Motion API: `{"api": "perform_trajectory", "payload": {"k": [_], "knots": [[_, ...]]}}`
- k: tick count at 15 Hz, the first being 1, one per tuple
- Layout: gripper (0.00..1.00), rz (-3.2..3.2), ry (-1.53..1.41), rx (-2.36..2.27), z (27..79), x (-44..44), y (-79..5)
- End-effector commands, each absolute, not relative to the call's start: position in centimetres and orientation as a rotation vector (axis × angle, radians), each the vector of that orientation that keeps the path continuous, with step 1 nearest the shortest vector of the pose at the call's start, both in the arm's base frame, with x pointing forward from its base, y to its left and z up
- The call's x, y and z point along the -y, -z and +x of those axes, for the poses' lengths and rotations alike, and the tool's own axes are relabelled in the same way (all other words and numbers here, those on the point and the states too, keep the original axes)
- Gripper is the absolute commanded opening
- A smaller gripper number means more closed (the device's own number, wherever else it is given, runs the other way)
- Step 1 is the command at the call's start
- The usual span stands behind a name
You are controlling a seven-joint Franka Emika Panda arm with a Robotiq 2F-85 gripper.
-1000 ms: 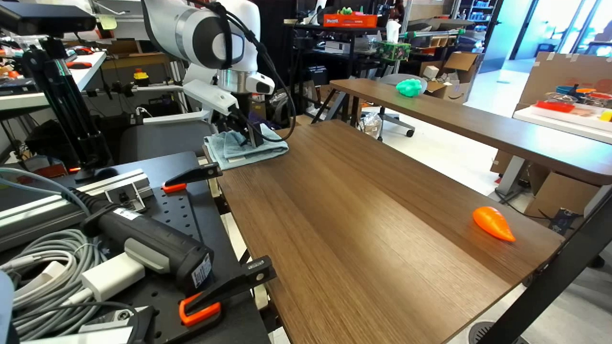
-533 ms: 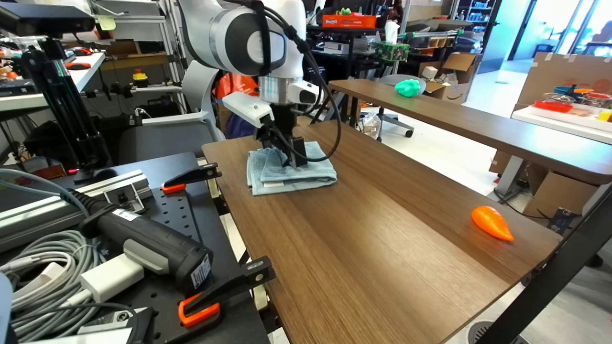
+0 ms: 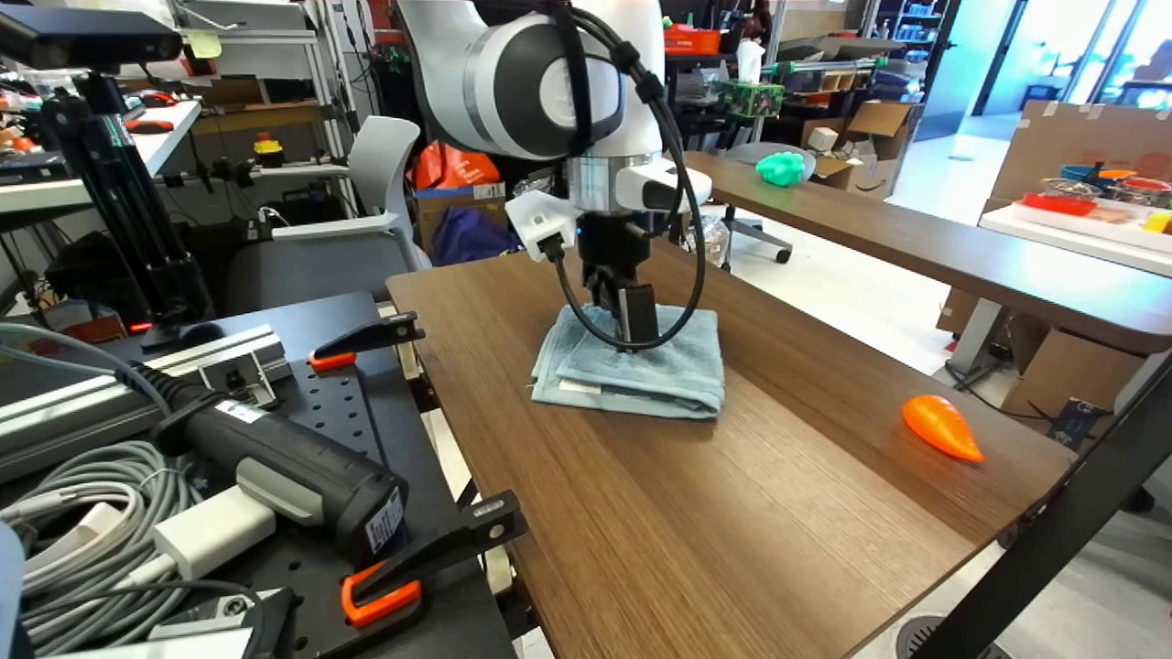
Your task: Use the blue towel to wipe the tabletop
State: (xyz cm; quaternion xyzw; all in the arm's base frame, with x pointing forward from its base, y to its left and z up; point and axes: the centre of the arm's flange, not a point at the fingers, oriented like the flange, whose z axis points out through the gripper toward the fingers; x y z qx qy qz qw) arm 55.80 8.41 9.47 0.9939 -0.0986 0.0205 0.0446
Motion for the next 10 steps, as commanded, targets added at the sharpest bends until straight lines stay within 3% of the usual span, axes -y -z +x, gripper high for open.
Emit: {"api": "perform_trajectory", "payload": {"k": [1,10], "knots": [[1.00,3.000,-0.181,0.557,59.5,-6.4,-6.4],[1.00,2.872,-0.410,0.963,64.9,-1.7,-4.5]]}}
